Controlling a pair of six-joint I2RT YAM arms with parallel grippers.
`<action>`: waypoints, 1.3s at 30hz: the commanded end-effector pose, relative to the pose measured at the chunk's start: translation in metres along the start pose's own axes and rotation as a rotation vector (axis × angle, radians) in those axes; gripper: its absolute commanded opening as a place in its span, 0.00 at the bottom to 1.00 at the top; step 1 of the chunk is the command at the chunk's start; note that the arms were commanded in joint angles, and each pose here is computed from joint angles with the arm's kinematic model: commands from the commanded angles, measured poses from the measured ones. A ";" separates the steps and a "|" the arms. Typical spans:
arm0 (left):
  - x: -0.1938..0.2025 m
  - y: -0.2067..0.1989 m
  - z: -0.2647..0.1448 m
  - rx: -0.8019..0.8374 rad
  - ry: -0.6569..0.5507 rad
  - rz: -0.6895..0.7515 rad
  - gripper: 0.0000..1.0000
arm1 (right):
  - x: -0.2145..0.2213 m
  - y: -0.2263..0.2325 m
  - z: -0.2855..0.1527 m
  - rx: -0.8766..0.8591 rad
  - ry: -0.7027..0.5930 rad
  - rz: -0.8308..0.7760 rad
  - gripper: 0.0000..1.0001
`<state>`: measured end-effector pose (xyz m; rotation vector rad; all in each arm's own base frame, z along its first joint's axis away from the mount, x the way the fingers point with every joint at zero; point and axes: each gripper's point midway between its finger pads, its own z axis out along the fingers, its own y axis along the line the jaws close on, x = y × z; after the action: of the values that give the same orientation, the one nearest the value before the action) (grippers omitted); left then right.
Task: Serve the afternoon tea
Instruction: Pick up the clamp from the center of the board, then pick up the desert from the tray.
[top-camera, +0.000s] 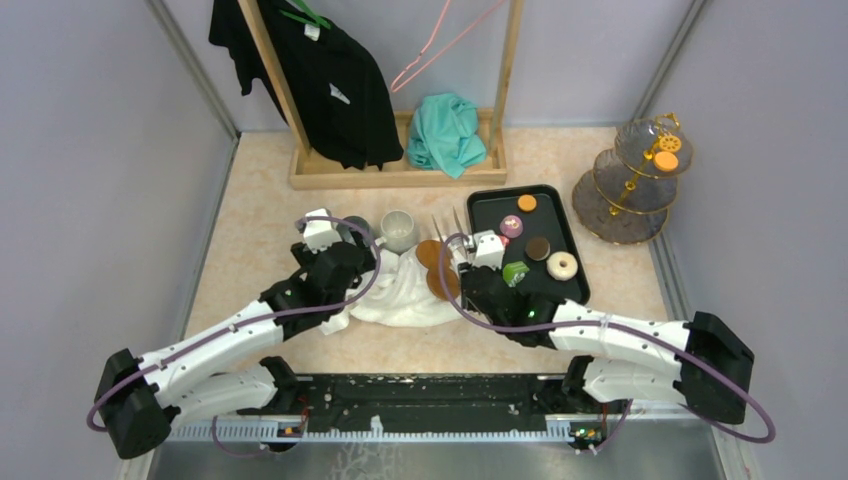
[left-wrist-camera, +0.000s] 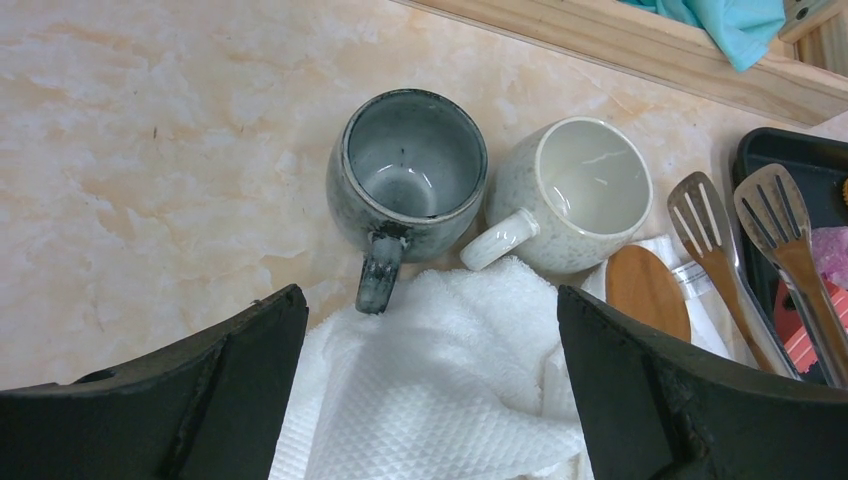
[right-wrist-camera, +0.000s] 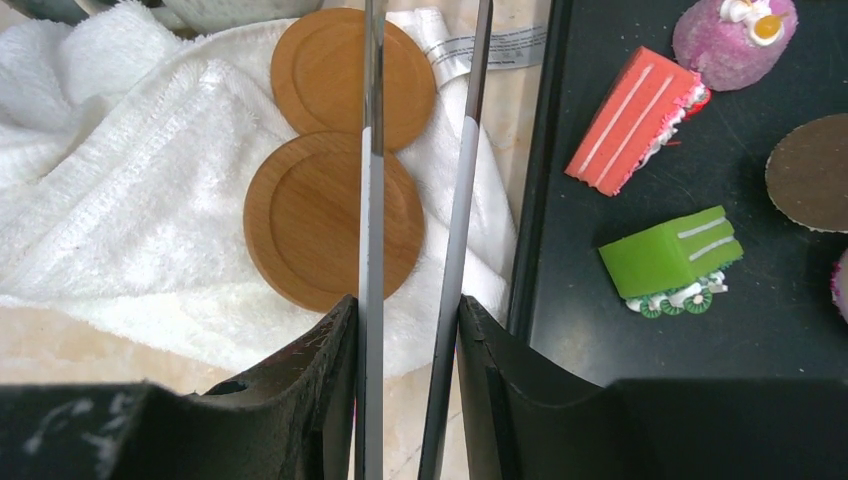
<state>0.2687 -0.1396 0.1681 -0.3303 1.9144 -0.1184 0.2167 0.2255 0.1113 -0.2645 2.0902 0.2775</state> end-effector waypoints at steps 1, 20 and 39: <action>-0.015 -0.008 -0.002 0.008 -0.033 -0.012 0.99 | -0.045 0.010 -0.018 -0.015 -0.104 0.046 0.20; -0.027 -0.017 -0.005 0.050 -0.057 -0.005 0.99 | -0.052 -0.048 -0.075 0.157 -0.088 0.134 0.19; -0.026 -0.045 -0.002 0.161 -0.046 -0.019 0.99 | -0.020 -0.061 -0.083 0.197 0.004 0.266 0.19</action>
<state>0.2785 -0.1606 0.1867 -0.2564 1.8724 -0.2044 0.1750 0.1376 0.1528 0.0552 2.1683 0.1610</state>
